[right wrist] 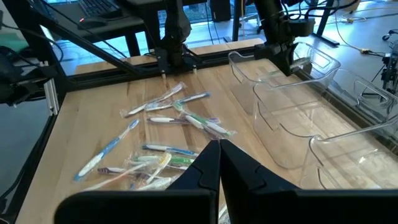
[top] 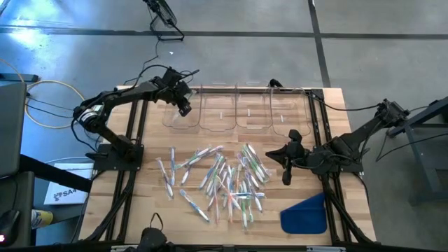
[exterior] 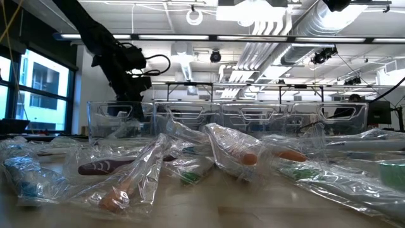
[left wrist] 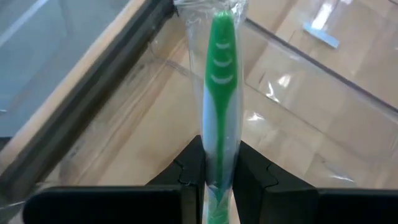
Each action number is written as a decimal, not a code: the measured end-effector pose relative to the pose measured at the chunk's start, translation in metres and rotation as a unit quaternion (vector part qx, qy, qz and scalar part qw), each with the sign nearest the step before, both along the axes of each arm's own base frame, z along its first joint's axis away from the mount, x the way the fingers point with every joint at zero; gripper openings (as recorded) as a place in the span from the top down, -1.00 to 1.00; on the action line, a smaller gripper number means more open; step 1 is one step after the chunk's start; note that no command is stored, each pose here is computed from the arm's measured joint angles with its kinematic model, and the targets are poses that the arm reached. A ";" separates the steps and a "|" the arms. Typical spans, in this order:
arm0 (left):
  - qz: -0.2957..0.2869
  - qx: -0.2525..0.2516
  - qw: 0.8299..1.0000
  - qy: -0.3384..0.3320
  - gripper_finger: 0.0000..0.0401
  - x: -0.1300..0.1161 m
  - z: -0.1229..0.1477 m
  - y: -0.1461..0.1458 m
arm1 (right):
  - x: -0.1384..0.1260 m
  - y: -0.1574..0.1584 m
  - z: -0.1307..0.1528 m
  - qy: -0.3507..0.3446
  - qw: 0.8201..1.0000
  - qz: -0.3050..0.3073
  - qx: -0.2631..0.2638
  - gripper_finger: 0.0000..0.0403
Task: Pick & Place Toothbrushes
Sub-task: Put the green toothbrush into the left transparent bin, then put the violet toothbrush into the right transparent bin
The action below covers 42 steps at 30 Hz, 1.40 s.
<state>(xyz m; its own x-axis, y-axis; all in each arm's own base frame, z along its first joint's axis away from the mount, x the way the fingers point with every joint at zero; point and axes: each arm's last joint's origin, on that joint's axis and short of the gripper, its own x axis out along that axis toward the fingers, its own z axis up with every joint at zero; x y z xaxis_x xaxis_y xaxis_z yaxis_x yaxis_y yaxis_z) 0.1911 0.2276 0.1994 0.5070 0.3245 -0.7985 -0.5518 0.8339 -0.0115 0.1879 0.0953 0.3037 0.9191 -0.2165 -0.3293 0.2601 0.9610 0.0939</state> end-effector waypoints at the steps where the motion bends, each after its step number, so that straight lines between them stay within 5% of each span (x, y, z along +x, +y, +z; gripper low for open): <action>1: 0.003 -0.005 1.000 0.001 0.76 0.000 -0.002 0.001 | 0.000 0.000 0.000 0.000 1.000 0.000 0.000 0.99; 16: 0.016 0.013 1.000 0.011 0.63 0.004 -0.010 0.007 | 0.000 0.000 0.000 0.001 1.000 0.005 0.003 0.99; 30: -0.015 0.034 0.999 0.020 0.18 0.005 -0.008 0.008 | 0.000 0.000 0.000 0.001 1.000 0.005 0.004 0.99; 42: -0.045 0.049 0.997 -0.027 0.17 0.020 0.051 0.023 | 0.000 0.000 0.000 0.002 1.000 0.005 0.002 0.99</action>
